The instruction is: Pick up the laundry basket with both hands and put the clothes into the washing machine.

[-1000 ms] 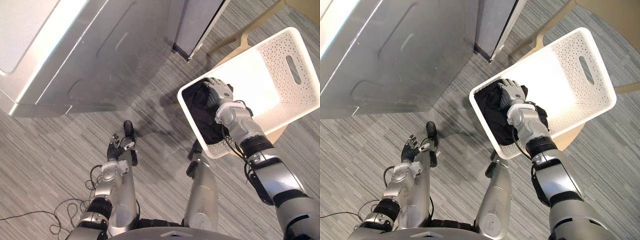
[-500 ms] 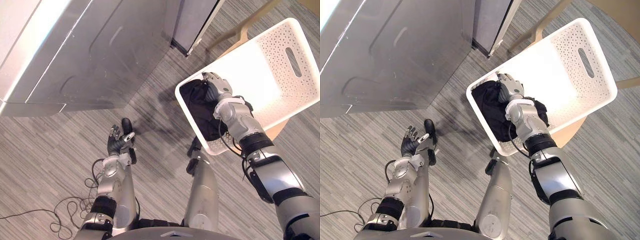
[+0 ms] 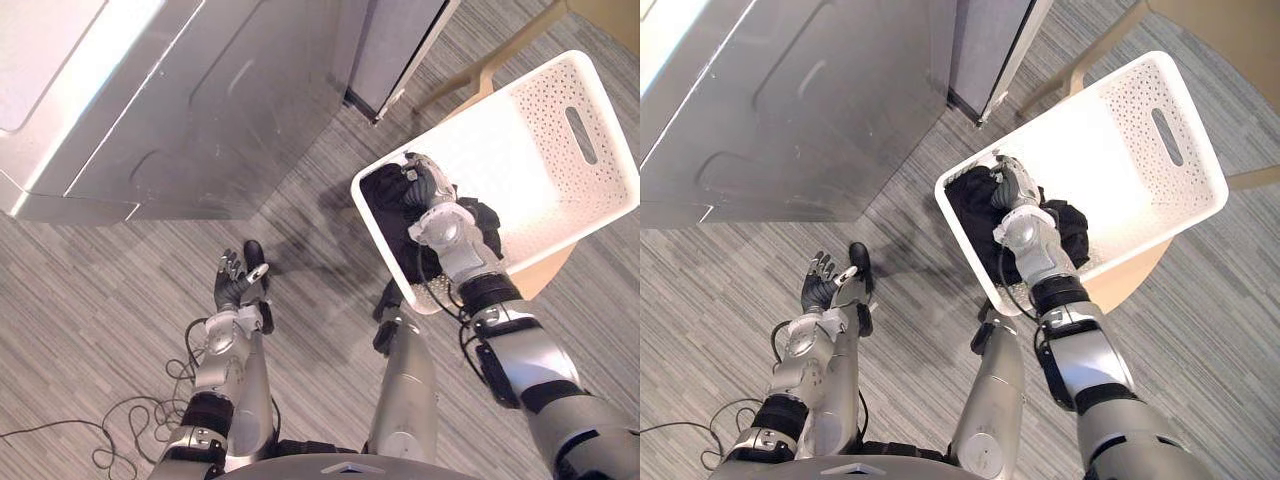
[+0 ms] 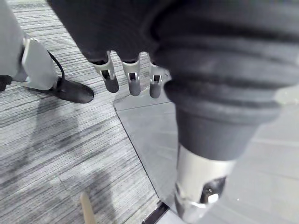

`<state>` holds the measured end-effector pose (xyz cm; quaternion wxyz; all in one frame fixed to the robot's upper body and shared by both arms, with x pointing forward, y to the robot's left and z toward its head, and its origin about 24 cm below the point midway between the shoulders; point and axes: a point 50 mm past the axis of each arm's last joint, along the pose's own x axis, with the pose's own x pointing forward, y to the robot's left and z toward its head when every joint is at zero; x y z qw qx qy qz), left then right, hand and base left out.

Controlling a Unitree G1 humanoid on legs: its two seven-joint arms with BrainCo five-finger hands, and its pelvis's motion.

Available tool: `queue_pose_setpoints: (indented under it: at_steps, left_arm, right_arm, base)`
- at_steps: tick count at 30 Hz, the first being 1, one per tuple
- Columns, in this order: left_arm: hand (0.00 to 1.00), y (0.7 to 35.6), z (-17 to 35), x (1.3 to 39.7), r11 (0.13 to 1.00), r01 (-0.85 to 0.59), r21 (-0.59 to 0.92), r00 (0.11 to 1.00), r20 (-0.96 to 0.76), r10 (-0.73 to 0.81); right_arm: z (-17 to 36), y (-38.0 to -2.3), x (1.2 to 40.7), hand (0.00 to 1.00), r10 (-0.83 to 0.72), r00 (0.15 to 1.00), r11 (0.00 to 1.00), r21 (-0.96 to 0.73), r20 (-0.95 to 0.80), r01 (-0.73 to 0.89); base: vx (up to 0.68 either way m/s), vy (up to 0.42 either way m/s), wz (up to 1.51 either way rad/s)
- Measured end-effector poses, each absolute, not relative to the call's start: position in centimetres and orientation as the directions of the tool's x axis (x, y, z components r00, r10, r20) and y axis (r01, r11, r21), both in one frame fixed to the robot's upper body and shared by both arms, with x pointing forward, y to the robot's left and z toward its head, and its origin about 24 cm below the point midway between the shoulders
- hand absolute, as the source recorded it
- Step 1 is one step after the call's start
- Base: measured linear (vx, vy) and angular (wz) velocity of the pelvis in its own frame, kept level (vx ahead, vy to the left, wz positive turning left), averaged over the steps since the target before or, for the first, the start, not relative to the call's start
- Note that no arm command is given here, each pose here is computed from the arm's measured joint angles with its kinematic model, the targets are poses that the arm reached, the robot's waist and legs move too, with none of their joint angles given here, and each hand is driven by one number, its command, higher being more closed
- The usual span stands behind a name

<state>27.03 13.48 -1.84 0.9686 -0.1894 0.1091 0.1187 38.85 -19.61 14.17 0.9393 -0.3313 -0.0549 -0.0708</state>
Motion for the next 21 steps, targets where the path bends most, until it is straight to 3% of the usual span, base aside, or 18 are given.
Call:
queue_pose_setpoints:
  at_steps: [1,3,5,7,8,10,15,21]
  left_arm:
    - [0.0,13.5,-1.8,27.0,0.896,-0.276,-0.348,0.947,-0.259,0.191]
    - [0.0,13.4,-1.9,27.0,0.889,-0.291,-0.353,0.943,-0.265,0.203]
    - [0.0,13.7,-1.9,27.0,0.882,-0.317,-0.349,0.935,-0.273,0.228]
    - [0.0,13.9,-2.0,26.9,0.875,-0.338,-0.347,0.928,-0.279,0.248]
    - [0.0,13.9,-2.0,26.9,0.872,-0.346,-0.345,0.925,-0.282,0.256]
    - [0.0,14.0,-2.0,26.9,0.86,-0.368,-0.354,0.916,-0.295,0.271]
    - [0.0,13.6,-2.2,26.8,0.857,-0.364,-0.365,0.916,-0.307,0.258]
    - [0.0,13.3,-3.3,26.3,0.856,-0.375,-0.355,0.9,-0.36,0.245]
  right_arm:
    - [14.1,-19.8,38.8,1.0,-0.153,0.976,0.856,-0.473,0.155,0.209]
    - [13.8,-20.0,38.6,1.0,-0.243,0.959,0.928,-0.253,0.145,0.274]
    - [13.6,-20.1,38.4,1.0,-0.341,0.934,0.94,0.021,0.109,0.341]
    - [13.7,-19.7,37.9,1.0,-0.424,0.903,0.844,0.391,0.066,0.368]
    - [13.7,-19.5,37.8,1.0,-0.441,0.896,0.802,0.472,0.055,0.366]
    - [14.7,-18.9,37.2,1.0,-0.475,0.879,0.588,0.758,0.041,0.282]
    - [16.4,-17.7,36.2,1.0,-0.502,0.863,0.345,0.929,0.063,0.133]
    - [15.3,-16.9,34.5,1.0,-0.519,0.854,0.215,0.973,0.039,0.086]
  base:
    - [-0.05,-0.083,0.03]
    - [-0.03,-0.067,0.03]
    - [-0.03,-0.062,0.03]
    - [-0.03,-0.076,0.01]
    - [-0.03,-0.069,-0.02]
    - [-0.03,-0.069,-0.04]
    - [-0.03,-0.073,-0.01]
    - [-0.01,-0.067,0.04]
